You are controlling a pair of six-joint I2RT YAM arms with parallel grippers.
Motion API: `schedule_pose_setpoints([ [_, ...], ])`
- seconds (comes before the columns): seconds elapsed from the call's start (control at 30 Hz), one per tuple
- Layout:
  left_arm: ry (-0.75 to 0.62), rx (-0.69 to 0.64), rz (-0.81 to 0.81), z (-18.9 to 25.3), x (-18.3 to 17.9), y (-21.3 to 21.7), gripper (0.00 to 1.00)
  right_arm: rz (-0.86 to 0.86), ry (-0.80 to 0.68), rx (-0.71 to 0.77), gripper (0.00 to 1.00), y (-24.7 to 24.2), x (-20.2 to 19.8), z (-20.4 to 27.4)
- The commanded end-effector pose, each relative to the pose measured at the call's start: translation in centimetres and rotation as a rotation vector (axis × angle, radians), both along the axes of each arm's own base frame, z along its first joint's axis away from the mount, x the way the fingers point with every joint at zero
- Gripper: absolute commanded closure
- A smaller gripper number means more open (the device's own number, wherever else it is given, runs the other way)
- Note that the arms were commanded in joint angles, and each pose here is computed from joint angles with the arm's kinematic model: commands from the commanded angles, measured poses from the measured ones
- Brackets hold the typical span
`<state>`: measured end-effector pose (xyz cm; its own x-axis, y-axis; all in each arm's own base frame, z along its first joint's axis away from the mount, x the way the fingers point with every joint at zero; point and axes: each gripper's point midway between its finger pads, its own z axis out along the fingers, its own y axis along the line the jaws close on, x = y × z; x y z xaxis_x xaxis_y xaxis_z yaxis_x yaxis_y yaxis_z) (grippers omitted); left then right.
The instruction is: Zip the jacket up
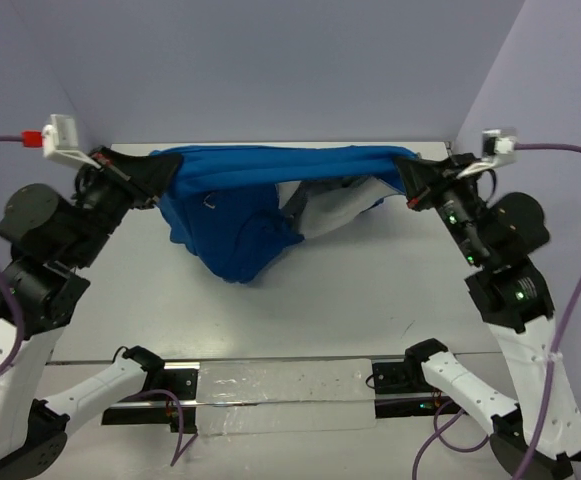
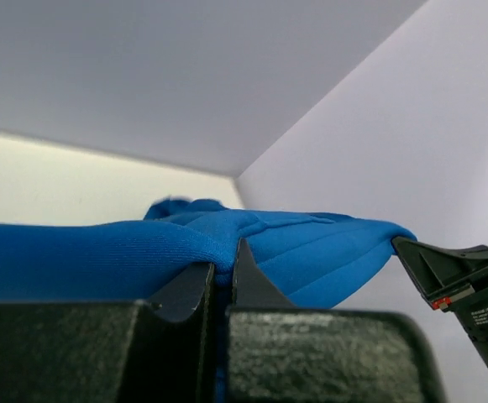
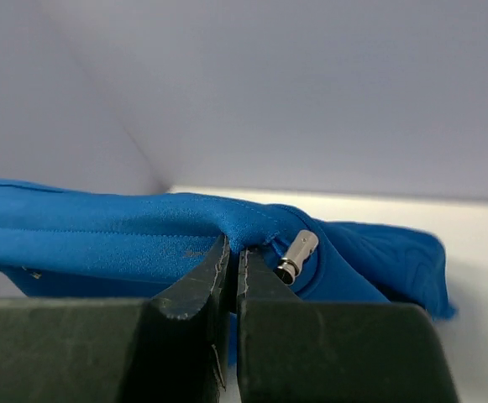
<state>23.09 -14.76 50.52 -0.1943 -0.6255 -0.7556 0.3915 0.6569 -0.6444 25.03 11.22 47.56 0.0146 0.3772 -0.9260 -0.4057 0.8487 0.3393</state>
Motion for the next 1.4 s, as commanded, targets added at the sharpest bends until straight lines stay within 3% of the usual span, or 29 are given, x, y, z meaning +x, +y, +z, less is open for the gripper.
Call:
schedule_pose_setpoints([
  [0.0,-0.318,-0.117,0.082,9.7,-4.8,4.4,1.00,-0.076,-0.282,0.061,1.00,-3.2,-5.0,8.8],
  [0.23,-0.390,-0.152,0.096,12.2,-5.9,5.3,1.00,-0.088,-0.358,0.103,1.00,-3.8,-6.2,11.5],
  [0.4,-0.372,-0.115,0.160,12.0,-4.4,5.7,1.00,-0.130,-0.350,0.101,1.00,-4.2,-5.0,11.6],
  [0.6,-0.208,0.057,0.293,6.7,2.8,4.5,1.00,-0.212,-0.227,0.036,1.00,-3.5,1.7,7.2],
  [0.67,-0.106,0.176,0.354,2.5,8.1,3.4,1.00,-0.249,-0.137,-0.014,1.00,-2.8,6.0,3.5],
  [0.8,0.066,0.250,0.371,-4.6,17.5,4.5,1.00,-0.285,0.025,-0.112,1.00,-0.9,14.0,-4.0],
  [0.83,0.123,0.260,0.359,-7.1,20.0,4.5,0.96,-0.289,0.081,-0.144,0.92,-0.4,16.0,-6.5],
  [0.87,0.162,0.263,0.373,-8.7,21.6,4.7,0.82,-0.292,0.142,-0.175,0.67,0.2,18.2,-9.2],
  [0.9,0.204,0.276,0.386,-10.3,23.3,5.0,0.57,-0.292,0.178,-0.194,0.44,0.6,19.5,-10.6],
  [0.97,0.311,0.318,0.388,-14.3,26.4,5.0,0.04,-0.302,0.291,-0.250,0.08,1.1,22.0,-13.9],
  [1.03,0.384,0.343,0.359,-16.0,27.7,4.2,0.01,-0.296,0.394,-0.295,0.01,1.4,22.7,-16.7],
  [1.13,0.420,0.353,0.343,-17.6,26.9,4.0,0.01,-0.281,0.442,-0.317,0.00,1.4,22.2,-18.8],
  [1.27,0.429,0.370,0.337,-18.7,22.2,4.2,0.01,-0.235,0.503,-0.298,0.00,1.6,19.8,-21.3],
  [1.37,0.480,0.402,0.285,-22.2,17.6,3.1,0.02,-0.106,0.534,-0.233,0.01,3.8,16.9,-22.6],
])
